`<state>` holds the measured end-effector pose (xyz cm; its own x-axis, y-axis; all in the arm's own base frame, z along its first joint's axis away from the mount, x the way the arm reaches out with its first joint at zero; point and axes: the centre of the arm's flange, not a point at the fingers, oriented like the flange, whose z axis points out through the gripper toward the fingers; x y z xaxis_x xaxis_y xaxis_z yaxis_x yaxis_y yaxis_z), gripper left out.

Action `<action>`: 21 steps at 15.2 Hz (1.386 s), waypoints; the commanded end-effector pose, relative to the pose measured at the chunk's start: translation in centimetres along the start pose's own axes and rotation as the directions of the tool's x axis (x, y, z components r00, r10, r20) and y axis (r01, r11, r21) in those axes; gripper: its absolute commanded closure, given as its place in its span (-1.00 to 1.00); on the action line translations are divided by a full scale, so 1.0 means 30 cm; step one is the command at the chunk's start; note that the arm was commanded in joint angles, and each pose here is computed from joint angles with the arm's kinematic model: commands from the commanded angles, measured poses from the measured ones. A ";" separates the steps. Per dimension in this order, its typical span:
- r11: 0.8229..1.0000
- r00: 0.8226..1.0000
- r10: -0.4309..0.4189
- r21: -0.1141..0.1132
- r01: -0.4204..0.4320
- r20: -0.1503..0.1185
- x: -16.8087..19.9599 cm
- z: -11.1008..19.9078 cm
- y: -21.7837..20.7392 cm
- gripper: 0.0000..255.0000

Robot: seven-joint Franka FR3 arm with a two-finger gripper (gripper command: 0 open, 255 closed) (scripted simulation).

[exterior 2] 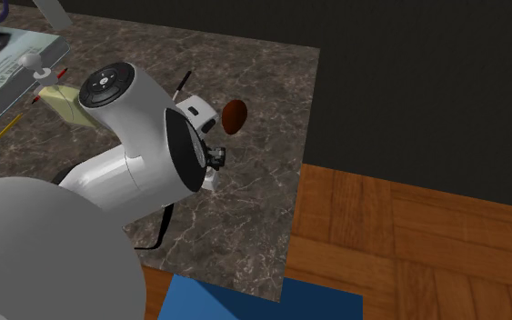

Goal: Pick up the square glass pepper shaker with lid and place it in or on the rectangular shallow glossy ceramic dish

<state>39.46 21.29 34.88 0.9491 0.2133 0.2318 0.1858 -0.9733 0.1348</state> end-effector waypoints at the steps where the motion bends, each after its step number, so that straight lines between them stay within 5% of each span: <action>1: 1.000 1.000 0.001 -0.001 -0.001 0.003 -0.001 0.003 0.003 1.00; 5: 1.000 1.000 0.001 -0.001 -0.001 0.003 -0.002 0.004 0.002 1.00; 21: 1.000 1.000 0.001 -0.001 -0.001 0.003 0.063 -0.267 0.040 1.00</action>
<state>39.37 21.28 42.70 0.9499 0.2122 0.2293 0.1847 -0.9734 0.1355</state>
